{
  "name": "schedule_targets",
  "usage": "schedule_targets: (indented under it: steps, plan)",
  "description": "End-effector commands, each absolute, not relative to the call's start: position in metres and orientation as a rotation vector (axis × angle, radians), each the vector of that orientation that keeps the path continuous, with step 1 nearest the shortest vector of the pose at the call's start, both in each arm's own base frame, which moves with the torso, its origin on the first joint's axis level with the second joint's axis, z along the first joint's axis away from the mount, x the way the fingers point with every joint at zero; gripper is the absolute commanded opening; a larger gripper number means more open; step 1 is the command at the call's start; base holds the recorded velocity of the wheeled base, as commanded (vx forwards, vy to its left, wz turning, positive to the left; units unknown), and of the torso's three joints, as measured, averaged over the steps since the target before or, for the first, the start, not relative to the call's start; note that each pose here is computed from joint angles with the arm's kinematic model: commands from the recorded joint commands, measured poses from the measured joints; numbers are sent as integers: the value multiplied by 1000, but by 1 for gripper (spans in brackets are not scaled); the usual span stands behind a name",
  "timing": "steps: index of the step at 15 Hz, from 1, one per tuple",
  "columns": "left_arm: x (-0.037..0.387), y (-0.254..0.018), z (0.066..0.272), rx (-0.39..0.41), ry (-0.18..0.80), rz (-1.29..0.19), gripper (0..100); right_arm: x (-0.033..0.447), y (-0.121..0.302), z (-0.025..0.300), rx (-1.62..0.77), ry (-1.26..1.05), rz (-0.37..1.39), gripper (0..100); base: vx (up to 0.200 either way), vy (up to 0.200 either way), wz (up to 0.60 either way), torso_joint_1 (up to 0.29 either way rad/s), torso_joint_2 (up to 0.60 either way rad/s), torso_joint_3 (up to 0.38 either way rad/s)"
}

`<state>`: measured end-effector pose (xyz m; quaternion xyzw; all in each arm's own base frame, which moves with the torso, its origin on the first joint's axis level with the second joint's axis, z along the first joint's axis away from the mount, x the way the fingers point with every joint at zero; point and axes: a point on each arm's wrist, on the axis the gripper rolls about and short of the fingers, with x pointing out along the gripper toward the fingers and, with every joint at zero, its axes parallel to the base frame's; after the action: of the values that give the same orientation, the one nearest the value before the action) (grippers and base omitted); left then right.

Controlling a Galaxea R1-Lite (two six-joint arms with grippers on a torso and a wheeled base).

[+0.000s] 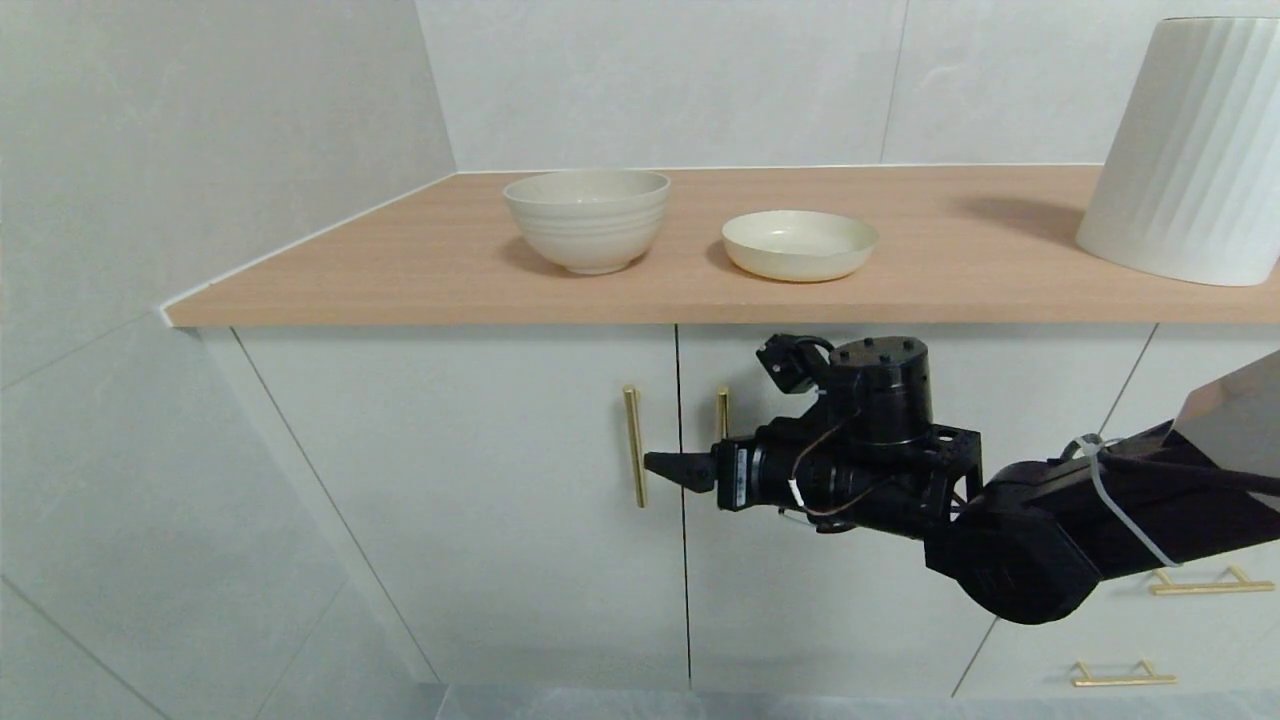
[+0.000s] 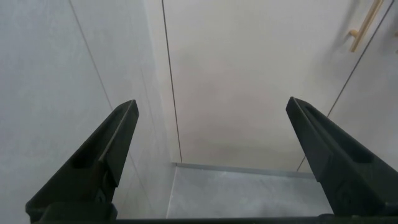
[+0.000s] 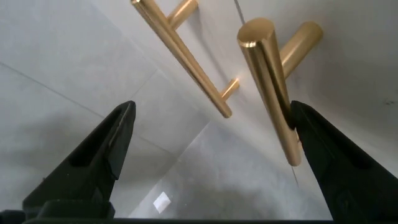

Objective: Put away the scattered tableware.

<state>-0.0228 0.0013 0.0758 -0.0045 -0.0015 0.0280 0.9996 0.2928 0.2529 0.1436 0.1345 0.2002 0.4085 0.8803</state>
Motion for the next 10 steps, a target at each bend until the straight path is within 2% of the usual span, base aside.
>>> schedule_targets:
  steps: [1, 10]
  plan:
    - [-23, 1, 76, -9, -3, 57, 100, 286, 254, 144, 278, 424, 874, 100, 0, 0, 0, 0, 0, 0]
    - [-23, 1, 76, -9, -3, 57, 100, 236, 231, 159, 295, 419, 1045, 100, 0, 0, 0, 0, 0, 0]
